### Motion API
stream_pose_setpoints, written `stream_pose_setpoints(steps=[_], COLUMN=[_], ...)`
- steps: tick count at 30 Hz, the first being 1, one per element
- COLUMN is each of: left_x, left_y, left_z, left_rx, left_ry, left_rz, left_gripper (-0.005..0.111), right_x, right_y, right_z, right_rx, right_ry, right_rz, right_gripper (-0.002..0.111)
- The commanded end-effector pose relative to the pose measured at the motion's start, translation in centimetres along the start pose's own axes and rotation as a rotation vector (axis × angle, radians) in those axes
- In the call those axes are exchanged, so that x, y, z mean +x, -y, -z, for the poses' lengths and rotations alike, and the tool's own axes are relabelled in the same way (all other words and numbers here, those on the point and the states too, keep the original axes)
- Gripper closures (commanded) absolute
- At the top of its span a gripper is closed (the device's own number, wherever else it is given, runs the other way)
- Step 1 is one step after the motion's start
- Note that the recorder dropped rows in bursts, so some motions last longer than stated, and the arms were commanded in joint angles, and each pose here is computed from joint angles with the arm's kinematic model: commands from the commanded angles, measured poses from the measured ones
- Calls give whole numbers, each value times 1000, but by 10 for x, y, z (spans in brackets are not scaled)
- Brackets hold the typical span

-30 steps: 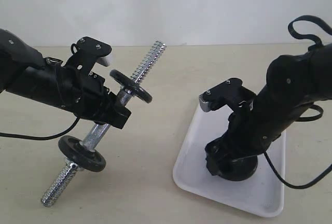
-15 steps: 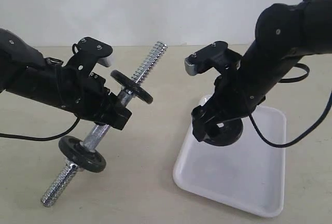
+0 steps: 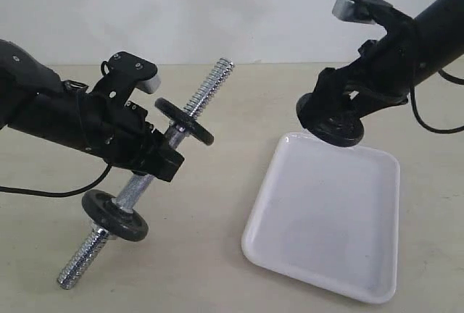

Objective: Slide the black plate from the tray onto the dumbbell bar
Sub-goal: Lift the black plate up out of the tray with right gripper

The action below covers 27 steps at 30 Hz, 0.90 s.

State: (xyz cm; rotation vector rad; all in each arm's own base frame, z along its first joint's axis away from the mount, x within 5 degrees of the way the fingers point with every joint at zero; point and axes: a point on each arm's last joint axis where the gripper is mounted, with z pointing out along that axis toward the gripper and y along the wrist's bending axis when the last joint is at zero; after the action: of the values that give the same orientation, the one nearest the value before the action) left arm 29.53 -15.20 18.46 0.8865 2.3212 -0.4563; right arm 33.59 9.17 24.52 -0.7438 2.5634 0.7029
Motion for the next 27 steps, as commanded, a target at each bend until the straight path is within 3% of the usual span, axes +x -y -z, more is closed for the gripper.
stream_pose_setpoints(steps=[1, 12, 27], left_x=[-17, -15, -14], left_y=[6, 10, 12], left_z=[19, 19, 19], left_rx=[14, 60, 78], left_ry=[72, 53, 46], left_rz=[-31, -48, -51], left_gripper=[102, 102, 102], right_x=[-13, -25, -25], right_y=[-6, -14, 13], right_z=[19, 31, 38], right_rx=[-49, -145, -363], right_ry=[79, 132, 253], right_rz=[21, 37, -107], right_gripper=[108, 108, 108])
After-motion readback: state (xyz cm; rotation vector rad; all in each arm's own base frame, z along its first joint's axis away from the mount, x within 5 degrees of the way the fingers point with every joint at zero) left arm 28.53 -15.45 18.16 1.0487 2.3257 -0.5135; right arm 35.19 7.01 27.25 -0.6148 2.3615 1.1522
